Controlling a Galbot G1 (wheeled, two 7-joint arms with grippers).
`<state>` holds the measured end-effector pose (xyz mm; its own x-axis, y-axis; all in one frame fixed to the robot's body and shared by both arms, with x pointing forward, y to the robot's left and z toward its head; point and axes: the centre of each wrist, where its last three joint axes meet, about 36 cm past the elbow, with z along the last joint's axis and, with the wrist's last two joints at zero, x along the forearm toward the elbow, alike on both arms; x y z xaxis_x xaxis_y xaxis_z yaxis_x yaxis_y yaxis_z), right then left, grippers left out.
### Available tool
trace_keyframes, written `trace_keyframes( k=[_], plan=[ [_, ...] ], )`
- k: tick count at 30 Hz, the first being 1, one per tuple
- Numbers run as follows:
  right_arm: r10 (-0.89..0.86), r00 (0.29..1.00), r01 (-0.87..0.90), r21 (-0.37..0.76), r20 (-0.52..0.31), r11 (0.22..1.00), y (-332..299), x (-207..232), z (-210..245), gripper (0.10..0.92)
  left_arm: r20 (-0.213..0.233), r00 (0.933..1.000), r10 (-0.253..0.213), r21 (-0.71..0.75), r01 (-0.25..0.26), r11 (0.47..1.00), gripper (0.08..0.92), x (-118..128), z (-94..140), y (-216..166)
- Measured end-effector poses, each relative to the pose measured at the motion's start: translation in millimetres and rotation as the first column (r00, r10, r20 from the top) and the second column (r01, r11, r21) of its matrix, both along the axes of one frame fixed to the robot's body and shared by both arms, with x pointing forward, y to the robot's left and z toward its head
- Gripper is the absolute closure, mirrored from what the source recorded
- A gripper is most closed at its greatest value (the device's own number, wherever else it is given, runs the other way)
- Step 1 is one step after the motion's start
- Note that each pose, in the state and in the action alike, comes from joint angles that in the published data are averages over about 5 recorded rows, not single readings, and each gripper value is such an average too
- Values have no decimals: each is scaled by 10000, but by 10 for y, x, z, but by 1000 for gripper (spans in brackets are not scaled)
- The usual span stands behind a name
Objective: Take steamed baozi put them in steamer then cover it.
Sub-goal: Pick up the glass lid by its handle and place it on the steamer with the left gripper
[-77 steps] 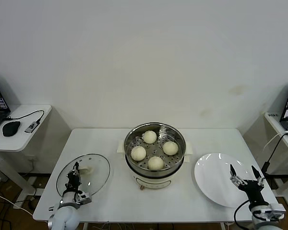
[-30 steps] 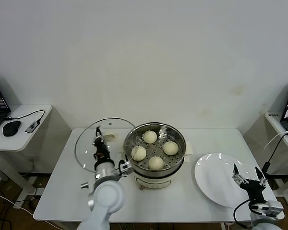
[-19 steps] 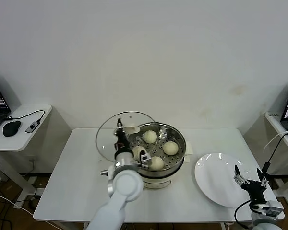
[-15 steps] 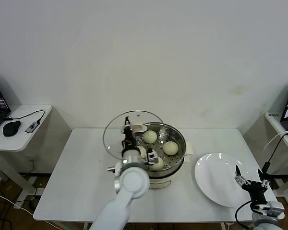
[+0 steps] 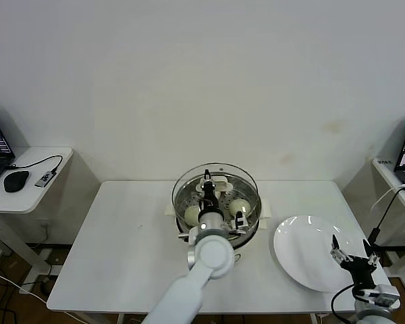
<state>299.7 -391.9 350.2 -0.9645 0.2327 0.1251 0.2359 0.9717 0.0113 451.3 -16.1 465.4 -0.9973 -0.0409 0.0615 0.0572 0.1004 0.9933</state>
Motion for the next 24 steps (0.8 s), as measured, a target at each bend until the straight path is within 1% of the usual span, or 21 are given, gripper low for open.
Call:
trace_keyframes(
  k=[6,16,24],
  plan=[
    [-4,10000,4,-20,0,10000,-2,6,-4,200,-186,9997,-125,111,127,9999,852,-15,-75,-72],
    [4,10000,-4,-44,-25,10000,0,6,-18,200,-252,9993,-262,259,268,9993,852,-69,-115,-150],
    [47,10000,-48,-57,-35,10000,14,11,-31,200,-353,9992,-201,393,215,9990,852,-72,-158,-154]
  ],
)
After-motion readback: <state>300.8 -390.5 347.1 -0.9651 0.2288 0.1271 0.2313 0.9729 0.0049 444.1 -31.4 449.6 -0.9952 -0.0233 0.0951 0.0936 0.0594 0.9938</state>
